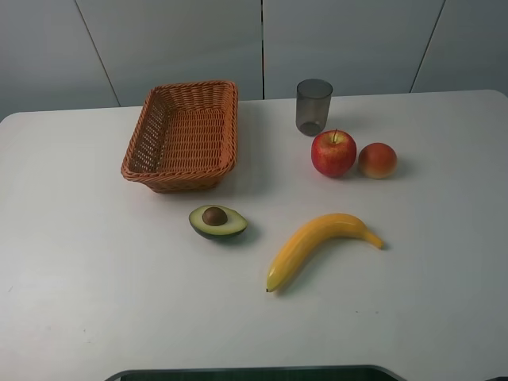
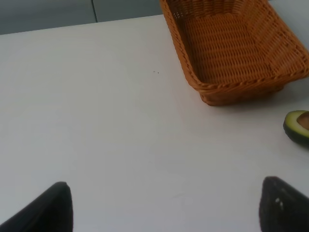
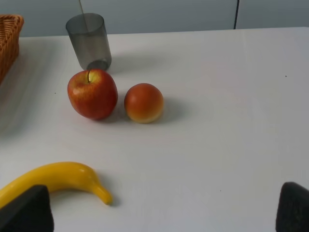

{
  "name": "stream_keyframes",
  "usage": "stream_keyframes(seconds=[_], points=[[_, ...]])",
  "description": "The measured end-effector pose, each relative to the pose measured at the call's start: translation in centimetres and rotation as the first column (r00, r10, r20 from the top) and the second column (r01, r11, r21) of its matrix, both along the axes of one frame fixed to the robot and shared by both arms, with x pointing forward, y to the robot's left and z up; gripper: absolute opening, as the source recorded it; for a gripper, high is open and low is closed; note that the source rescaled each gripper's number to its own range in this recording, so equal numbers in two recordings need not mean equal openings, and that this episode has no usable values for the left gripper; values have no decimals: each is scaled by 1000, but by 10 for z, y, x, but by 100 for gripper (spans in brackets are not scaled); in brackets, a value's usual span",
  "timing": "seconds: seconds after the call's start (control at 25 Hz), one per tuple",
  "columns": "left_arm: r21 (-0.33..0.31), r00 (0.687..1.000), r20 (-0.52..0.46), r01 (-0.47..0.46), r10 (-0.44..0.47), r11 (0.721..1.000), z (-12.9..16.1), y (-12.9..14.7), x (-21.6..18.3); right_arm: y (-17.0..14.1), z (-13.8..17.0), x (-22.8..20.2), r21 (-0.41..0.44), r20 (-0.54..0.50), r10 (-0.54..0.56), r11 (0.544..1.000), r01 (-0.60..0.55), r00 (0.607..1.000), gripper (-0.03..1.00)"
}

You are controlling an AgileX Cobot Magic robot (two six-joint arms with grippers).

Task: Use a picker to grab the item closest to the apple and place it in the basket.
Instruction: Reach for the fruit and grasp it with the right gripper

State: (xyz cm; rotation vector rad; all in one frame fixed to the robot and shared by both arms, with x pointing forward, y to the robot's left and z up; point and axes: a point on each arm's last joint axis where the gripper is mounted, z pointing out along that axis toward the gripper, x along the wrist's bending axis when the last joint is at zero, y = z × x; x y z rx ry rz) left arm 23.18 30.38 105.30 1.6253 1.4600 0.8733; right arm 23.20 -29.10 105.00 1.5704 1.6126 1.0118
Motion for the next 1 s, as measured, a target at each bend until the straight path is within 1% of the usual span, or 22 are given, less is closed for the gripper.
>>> stream_keyframes(seconds=[1.0], points=[[0,1000,0,0,0,1000,0,0,0,0,0,0,0,0,0,1000,0,1000,100]])
